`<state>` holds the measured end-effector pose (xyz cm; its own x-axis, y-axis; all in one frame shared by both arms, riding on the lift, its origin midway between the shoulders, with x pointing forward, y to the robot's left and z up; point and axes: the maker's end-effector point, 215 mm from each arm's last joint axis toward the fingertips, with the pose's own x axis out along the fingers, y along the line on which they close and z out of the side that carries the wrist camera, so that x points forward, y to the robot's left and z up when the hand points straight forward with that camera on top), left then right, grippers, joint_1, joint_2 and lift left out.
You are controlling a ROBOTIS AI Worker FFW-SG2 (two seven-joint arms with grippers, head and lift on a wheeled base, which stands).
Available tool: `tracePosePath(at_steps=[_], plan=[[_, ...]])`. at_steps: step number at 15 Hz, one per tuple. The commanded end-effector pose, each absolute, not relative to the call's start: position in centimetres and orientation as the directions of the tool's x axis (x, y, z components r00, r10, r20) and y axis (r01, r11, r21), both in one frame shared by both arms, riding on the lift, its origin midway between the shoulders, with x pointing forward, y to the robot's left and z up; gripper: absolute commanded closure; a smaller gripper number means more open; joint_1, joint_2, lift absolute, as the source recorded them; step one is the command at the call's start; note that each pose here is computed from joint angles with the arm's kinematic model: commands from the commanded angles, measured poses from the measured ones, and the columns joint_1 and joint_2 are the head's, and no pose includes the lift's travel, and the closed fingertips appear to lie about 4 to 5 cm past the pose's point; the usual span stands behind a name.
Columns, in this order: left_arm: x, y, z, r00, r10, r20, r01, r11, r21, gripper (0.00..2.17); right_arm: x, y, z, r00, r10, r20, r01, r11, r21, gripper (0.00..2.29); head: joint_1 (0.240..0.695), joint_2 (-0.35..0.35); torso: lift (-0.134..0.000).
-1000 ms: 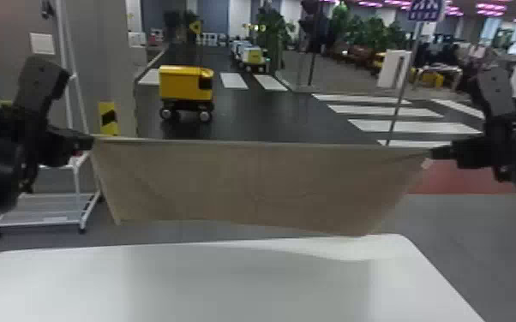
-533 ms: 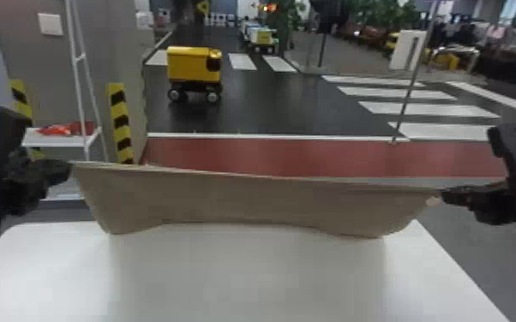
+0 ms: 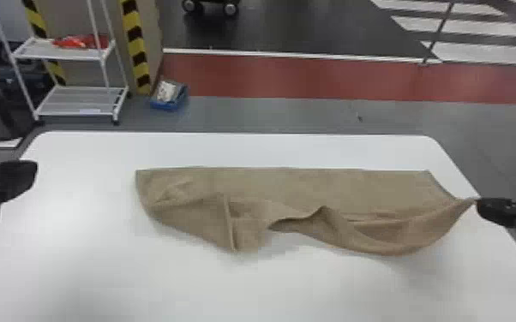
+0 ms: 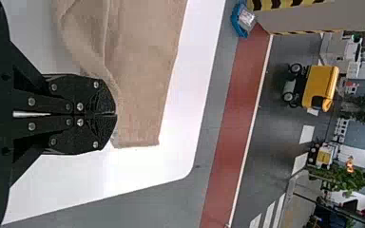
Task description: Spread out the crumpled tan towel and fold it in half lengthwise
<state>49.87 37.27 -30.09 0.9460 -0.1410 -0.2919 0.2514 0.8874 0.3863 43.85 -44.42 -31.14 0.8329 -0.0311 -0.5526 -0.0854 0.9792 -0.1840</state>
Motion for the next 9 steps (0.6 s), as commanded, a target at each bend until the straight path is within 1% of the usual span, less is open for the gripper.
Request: tracePosePath(at_steps=[1, 3, 4, 5, 6, 7, 8, 9], plan=[[46.6, 37.1, -31.8, 0.937, -0.182, -0.299, 0.301, 0.856, 0.421, 1.43, 41.3, -43.2, -32.9, 0.839, -0.001, -0.544, -0.114, 0.978, -0.178, 1.17, 0.695, -0.085, -0.123], [45.1, 36.1, -31.9, 0.93, -0.223, -0.292, 0.336, 0.84, 0.426, 1.42, 40.5, -42.6, -33.3, 0.845, 0.009, -0.534, -0.12, 0.978, -0.173, 1.17, 0.695, -0.08, -0.123], [44.2, 34.9, -31.8, 0.916, -0.264, -0.303, 0.376, 0.83, 0.413, 1.27, 40.2, -42.0, -33.3, 0.846, 0.02, -0.533, -0.128, 0.978, -0.166, 1.17, 0.695, -0.08, -0.123], [43.5, 33.6, -31.9, 0.909, -0.288, -0.299, 0.395, 0.826, 0.403, 0.72, 39.7, -41.6, -33.2, 0.846, 0.024, -0.533, -0.13, 0.978, -0.162, 1.17, 0.695, -0.083, -0.123], [42.5, 31.8, -32.1, 0.897, -0.319, -0.306, 0.424, 0.814, 0.397, 0.21, 39.3, -41.3, -33.2, 0.847, 0.027, -0.531, -0.133, 0.977, -0.164, 1.17, 0.695, -0.09, -0.123], [41.4, 29.6, -32.4, 0.879, -0.356, -0.316, 0.462, 0.799, 0.384, 0.08, 38.8, -41.1, -33.4, 0.843, 0.03, -0.537, -0.137, 0.978, -0.16, 1.17, 0.695, -0.098, -0.123], [40.4, 27.3, -32.5, 0.862, -0.394, -0.32, 0.497, 0.783, 0.374, 0.09, 38.5, -40.9, -33.3, 0.843, 0.031, -0.536, -0.137, 0.978, -0.159, 1.17, 0.695, -0.12, -0.123], [39.9, 25.1, -32.7, 0.845, -0.424, -0.326, 0.527, 0.765, 0.371, 0.17, 38.4, -40.8, -33.3, 0.844, 0.031, -0.536, -0.137, 0.978, -0.158, 1.17, 0.695, -0.141, -0.123]])
